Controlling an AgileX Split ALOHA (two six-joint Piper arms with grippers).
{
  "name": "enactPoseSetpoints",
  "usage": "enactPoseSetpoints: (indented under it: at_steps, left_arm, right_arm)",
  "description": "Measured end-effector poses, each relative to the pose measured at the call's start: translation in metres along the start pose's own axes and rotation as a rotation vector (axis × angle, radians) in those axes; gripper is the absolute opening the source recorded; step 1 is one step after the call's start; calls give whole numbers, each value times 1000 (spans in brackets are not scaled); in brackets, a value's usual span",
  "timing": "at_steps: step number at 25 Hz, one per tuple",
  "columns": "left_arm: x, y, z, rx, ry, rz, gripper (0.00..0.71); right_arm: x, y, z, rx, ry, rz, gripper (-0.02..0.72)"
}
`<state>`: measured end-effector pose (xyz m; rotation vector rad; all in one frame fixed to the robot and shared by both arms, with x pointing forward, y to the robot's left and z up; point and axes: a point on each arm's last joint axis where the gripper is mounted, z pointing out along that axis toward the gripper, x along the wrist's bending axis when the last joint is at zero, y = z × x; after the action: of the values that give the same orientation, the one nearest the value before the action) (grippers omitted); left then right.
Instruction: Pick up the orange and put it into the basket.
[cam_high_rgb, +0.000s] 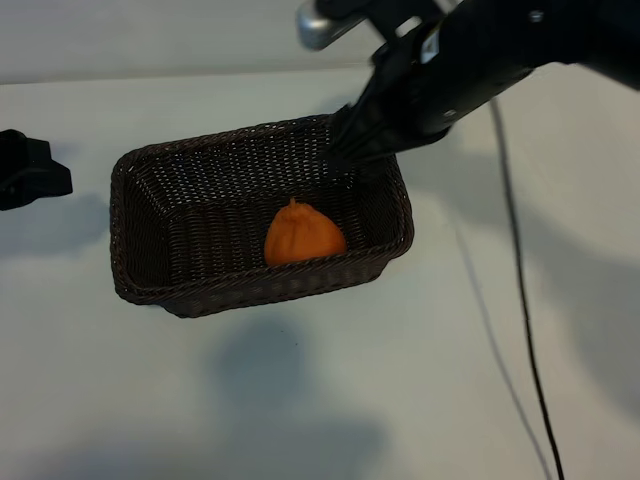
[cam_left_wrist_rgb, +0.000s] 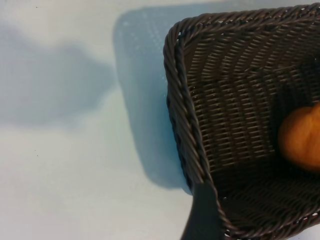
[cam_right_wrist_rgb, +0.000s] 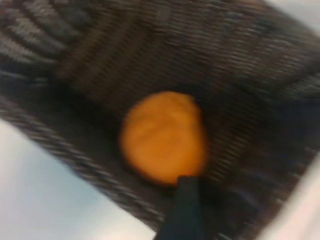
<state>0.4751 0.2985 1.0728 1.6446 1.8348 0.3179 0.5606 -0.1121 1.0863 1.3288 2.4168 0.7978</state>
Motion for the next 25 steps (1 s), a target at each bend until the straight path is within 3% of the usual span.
enactPoseSetpoints:
  at_steps: [5,10,17,25]
  left_arm:
    - [0,0,0,0,0,0,588]
    - [0,0,0,0,0,0,588]
    - [0,0,0,0,0,0,588]
    - [0,0,0,0,-1,4,588]
  right_arm:
    - [-10,-6,-27,34,-132,22,600]
    - [-14,-13,-35,96,-177,23,596]
    - [-13,-21,-36,185,-175,22,596]
    - [-2,-22,-35,203,-42,-6,595]
